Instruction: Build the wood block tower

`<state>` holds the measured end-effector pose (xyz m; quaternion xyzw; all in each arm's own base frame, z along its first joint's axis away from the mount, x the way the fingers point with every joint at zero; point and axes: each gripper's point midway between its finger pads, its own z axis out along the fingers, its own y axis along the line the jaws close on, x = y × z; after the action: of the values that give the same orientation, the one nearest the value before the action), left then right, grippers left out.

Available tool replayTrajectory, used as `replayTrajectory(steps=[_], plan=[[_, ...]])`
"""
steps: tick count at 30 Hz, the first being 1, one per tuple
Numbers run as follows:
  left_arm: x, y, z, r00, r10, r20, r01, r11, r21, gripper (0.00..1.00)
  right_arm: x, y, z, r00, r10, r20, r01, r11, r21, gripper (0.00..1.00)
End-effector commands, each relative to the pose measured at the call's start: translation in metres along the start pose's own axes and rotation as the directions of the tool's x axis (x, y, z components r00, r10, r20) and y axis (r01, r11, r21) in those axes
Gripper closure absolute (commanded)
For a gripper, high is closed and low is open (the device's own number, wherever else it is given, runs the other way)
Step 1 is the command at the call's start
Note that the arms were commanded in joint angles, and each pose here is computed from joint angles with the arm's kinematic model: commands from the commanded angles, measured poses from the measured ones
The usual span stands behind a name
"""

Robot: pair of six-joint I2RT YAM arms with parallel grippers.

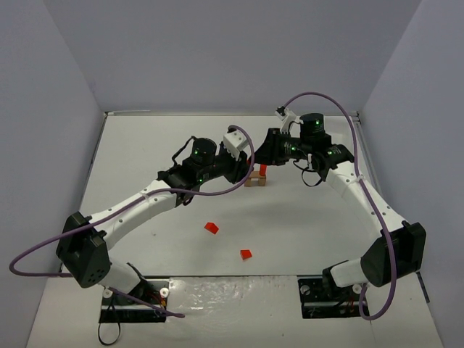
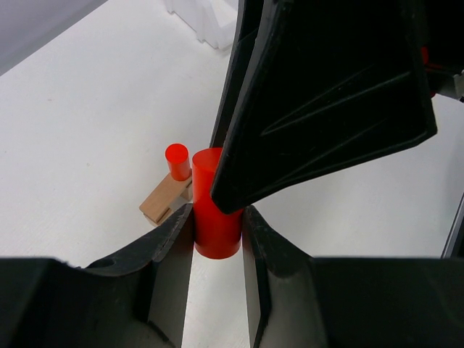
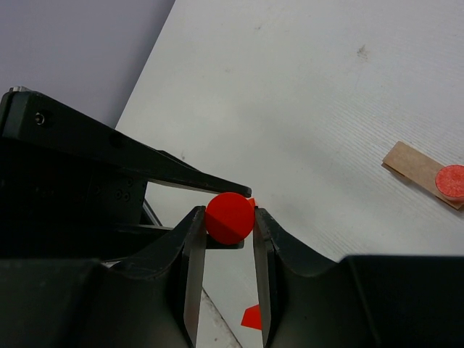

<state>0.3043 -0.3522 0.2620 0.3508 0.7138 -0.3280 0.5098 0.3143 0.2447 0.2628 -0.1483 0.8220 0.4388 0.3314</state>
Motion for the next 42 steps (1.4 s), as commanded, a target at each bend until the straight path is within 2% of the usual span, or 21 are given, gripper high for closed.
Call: replayTrajectory(steps=[1,5,9,15,21,26,34,42], plan=[[-0.043,0.003,-0.005,0.990,0.033,0.136,-0.031,0.999,-0.023,0.60,-0.033,0.017,-0.012,0.986,-0.126,0.109,0.125,0.992,0.012,1.00],[-0.029,0.024,-0.016,0.993,-0.002,0.122,0.019,0.989,-0.145,0.29,-0.052,0.007,-0.023,0.959,-0.227,0.172,0.206,0.970,0.132,1.00],[-0.007,0.048,-0.039,0.997,-0.045,0.070,0.063,0.957,-0.282,0.21,-0.070,-0.017,-0.033,0.927,-0.318,0.200,0.251,0.920,0.300,1.00],[0.034,0.090,-0.091,0.985,-0.171,-0.005,0.147,0.859,-0.490,0.18,-0.082,-0.051,-0.038,0.898,-0.411,0.158,0.296,0.829,0.475,1.00],[0.075,0.128,-0.153,0.957,-0.285,-0.046,0.185,0.728,-0.660,0.17,-0.076,-0.067,-0.023,0.884,-0.464,0.056,0.361,0.753,0.550,1.00],[0.099,0.157,-0.194,0.941,-0.338,-0.021,0.210,0.631,-0.747,0.16,-0.059,-0.074,-0.003,0.890,-0.456,-0.007,0.383,0.739,0.554,1.00],[0.119,0.176,-0.211,0.952,-0.305,-0.032,0.161,0.587,-0.793,0.08,-0.031,-0.091,0.017,0.907,-0.415,-0.074,0.381,0.732,0.564,1.00],[0.116,0.184,-0.210,0.962,-0.271,-0.012,0.152,0.576,-0.803,0.03,-0.027,-0.102,0.014,0.921,-0.389,-0.030,0.322,0.713,0.623,1.00]])
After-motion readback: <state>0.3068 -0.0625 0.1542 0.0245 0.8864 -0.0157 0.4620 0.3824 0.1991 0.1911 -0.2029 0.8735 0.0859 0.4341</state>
